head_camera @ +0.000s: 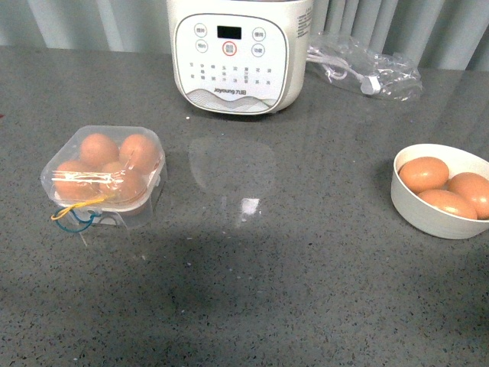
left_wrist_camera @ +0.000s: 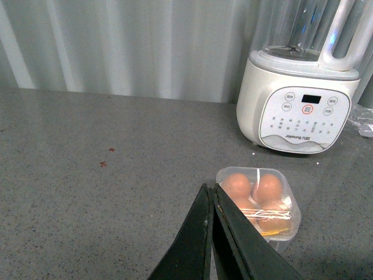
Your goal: Put egg into box
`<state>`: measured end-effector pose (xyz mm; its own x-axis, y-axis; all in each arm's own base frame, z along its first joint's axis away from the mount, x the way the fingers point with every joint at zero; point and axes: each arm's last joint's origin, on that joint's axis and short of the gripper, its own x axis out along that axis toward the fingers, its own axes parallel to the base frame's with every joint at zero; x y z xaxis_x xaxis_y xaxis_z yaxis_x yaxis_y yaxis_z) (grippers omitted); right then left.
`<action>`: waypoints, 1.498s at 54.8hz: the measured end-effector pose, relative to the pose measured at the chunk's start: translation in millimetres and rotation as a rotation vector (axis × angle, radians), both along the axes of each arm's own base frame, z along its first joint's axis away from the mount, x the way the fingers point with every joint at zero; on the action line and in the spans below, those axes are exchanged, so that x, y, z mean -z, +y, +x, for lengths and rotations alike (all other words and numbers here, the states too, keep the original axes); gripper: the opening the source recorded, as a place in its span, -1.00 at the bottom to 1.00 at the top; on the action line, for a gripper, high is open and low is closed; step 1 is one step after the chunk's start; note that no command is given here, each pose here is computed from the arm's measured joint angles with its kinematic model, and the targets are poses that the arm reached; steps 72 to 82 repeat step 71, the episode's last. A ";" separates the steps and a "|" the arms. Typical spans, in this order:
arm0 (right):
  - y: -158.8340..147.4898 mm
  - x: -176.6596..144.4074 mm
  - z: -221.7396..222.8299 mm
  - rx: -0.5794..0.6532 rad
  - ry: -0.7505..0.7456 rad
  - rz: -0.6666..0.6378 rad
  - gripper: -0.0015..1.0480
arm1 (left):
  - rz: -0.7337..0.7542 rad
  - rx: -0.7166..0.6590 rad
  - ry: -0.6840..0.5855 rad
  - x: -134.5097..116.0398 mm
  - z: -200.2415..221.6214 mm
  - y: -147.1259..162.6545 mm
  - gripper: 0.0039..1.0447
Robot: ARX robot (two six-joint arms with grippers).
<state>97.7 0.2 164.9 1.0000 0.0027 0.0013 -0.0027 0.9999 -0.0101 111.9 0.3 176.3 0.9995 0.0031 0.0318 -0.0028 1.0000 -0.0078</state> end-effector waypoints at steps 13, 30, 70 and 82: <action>0.0 0.0 0.0 0.000 0.000 0.000 0.86 | 0.000 0.001 0.000 0.4 -4.9 -0.1 -0.94; 0.0 0.0 0.0 0.000 0.000 0.000 0.86 | 0.000 0.001 0.007 3.5 -15.8 -0.1 -0.72; 0.0 0.0 0.0 0.000 0.000 0.000 0.86 | 0.003 0.000 0.006 3.5 -15.8 0.0 0.87; 0.0 0.0 0.0 0.000 0.000 0.000 0.86 | 0.003 0.000 0.006 3.5 -15.8 -0.1 0.87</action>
